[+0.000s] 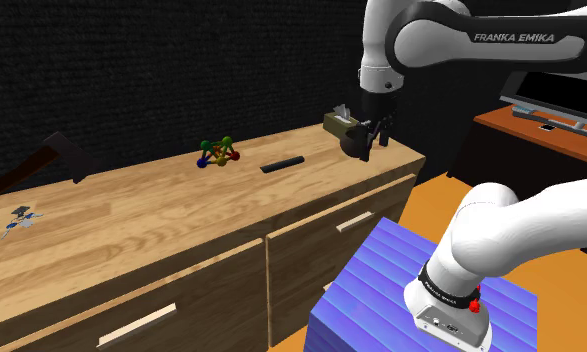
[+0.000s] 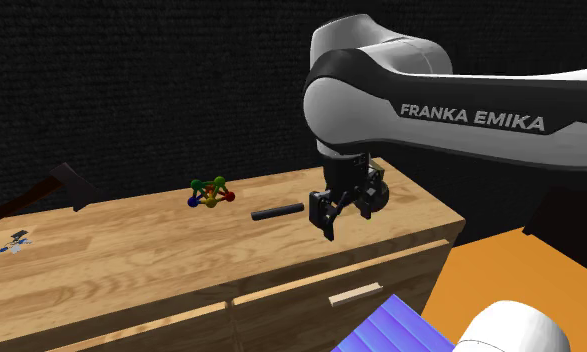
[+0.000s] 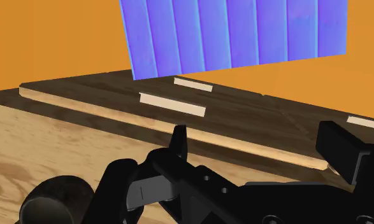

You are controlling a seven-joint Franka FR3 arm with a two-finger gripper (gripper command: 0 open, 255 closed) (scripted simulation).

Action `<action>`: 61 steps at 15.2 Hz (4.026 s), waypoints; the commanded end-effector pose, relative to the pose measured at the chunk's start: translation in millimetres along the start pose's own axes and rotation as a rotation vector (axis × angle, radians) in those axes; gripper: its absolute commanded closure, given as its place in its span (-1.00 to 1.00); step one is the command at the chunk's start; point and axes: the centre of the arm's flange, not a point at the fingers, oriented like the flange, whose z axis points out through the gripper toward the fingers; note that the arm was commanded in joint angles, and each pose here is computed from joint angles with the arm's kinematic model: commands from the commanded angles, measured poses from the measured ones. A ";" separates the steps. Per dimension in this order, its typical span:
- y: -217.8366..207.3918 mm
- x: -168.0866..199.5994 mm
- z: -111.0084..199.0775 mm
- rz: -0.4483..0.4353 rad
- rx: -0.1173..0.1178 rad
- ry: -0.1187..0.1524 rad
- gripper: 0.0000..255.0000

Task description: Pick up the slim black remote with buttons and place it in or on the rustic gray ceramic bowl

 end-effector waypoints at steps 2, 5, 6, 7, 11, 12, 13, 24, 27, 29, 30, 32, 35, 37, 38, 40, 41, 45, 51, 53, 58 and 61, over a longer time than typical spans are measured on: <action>6.9 8.5 5.7 -0.036 -0.002 0.006 -1.00; 25.8 35.8 22.6 -0.143 -0.007 0.025 -1.00; 31.4 45.3 28.1 -0.179 -0.009 0.031 -1.00; 36.7 55.1 33.5 -0.214 -0.010 0.037 -1.00; 54.4 96.4 54.4 -0.357 -0.017 0.061 -1.00; 57.9 107.1 59.5 -0.393 -0.019 0.068 -1.00; 61.1 118.0 64.5 -0.429 -0.020 0.074 -1.00; 69.4 243.7 114.6 -0.822 -0.039 0.141 -1.00; 63.2 278.3 126.8 -0.929 -0.044 0.160 -1.00; 57.0 301.0 134.6 -1.001 -0.048 0.172 -1.00; 53.3 312.2 138.4 -1.037 -0.049 0.178 -1.00; 44.8 334.2 145.8 -1.108 -0.053 0.190 -1.00; 29.2 366.2 156.5 -1.215 -0.058 0.209 -1.00; 24.2 375.2 164.3 -1.243 -0.059 0.214 -1.00; 23.8 376.3 169.5 -1.243 -0.059 0.214 -1.00; 23.1 378.3 179.8 -1.243 -0.059 0.214 -1.00; 22.7 379.3 185.0 -1.243 -0.059 0.214 -1.00; 21.7 381.9 198.3 -1.243 -0.059 0.214 -1.00; 21.7 381.9 198.3 -1.243 -0.059 0.214 -1.00; 21.7 381.9 198.3 -1.243 -0.059 0.214 1.00; 22.1 381.8 199.0 -1.243 -0.059 0.214 1.00; 21.7 381.9 198.3 -1.243 -0.059 0.214 1.00</action>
